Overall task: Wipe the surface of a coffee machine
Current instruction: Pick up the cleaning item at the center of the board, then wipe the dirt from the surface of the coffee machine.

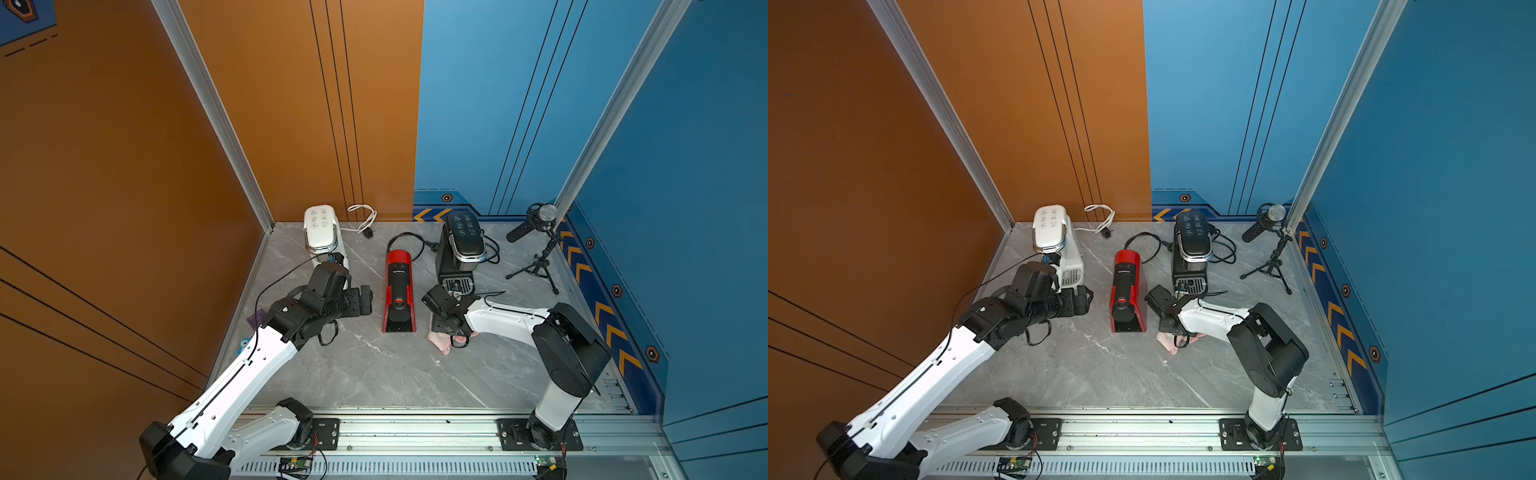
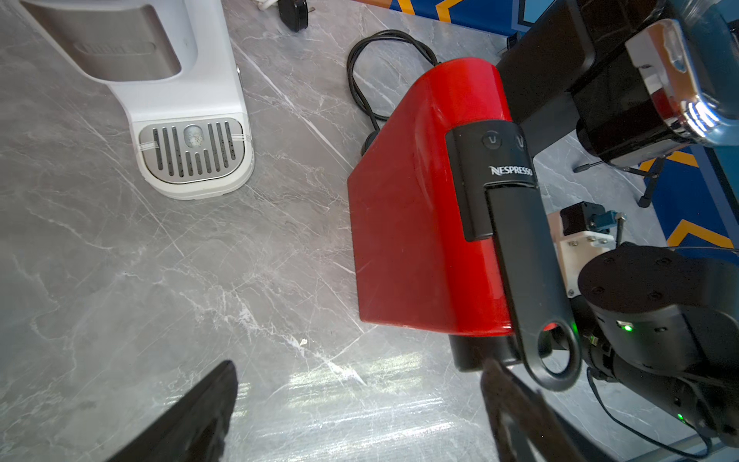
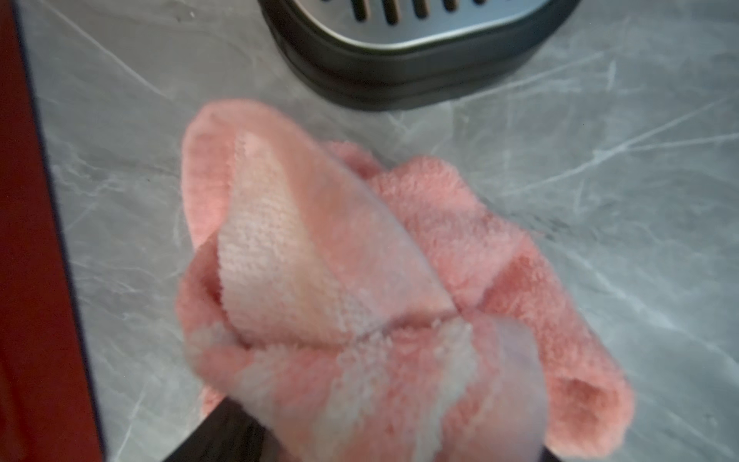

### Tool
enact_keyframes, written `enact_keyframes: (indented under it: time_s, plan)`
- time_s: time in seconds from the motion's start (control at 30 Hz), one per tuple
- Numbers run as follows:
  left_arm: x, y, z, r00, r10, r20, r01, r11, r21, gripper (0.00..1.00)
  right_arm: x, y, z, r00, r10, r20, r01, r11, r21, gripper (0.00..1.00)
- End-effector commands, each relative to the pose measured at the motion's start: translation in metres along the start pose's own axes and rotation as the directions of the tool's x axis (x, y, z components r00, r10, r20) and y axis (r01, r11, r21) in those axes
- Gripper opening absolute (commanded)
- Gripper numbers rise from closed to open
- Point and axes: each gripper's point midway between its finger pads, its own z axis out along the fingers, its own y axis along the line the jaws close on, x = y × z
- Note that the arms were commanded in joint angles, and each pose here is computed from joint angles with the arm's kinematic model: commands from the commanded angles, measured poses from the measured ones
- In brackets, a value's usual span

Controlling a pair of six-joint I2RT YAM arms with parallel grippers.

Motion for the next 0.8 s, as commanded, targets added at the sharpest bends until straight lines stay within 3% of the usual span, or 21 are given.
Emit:
enact_keyframes:
  time_s: [0.0, 0.1, 0.23, 0.4, 0.53, 0.63, 0.77]
  plan:
    - [-0.006, -0.006, -0.004, 1.0, 0.013, -0.004, -0.013, 1.0, 0.025, 0.96, 0.048, -0.033, 0.028, 0.983, -0.081, -0.166, 0.095, 0.992, 0.079, 0.35]
    - [-0.012, -0.011, -0.007, 1.0, 0.009, 0.007, -0.01, 0.999, 0.04, 0.96, 0.042, -0.029, 0.015, 0.986, -0.099, -0.135, 0.103, 0.995, 0.017, 0.17]
    - [-0.028, -0.021, -0.016, 0.999, 0.02, 0.035, -0.022, 0.997, 0.071, 0.96, 0.015, -0.01, -0.032, 0.991, -0.125, -0.036, 0.121, 0.987, -0.106, 0.0]
    - [-0.043, -0.036, -0.02, 0.999, 0.026, 0.046, -0.031, 0.993, 0.118, 0.96, -0.024, 0.022, -0.109, 0.978, -0.162, 0.134, 0.191, 0.95, -0.245, 0.0]
    - [-0.047, -0.042, -0.011, 1.0, 0.012, 0.025, -0.015, 0.992, 0.122, 0.96, -0.058, 0.034, -0.157, 0.969, -0.118, 0.217, 0.196, 0.904, -0.38, 0.0]
    - [-0.046, -0.041, 0.0, 1.0, -0.001, 0.001, 0.001, 0.995, 0.104, 0.96, -0.085, 0.049, -0.176, 0.975, -0.042, 0.219, 0.154, 0.836, -0.526, 0.0]
    - [-0.048, -0.042, 0.014, 1.0, -0.012, -0.02, 0.013, 0.997, 0.077, 0.96, -0.103, 0.068, -0.167, 0.977, -0.045, 0.207, 0.153, 0.827, -0.541, 0.0]
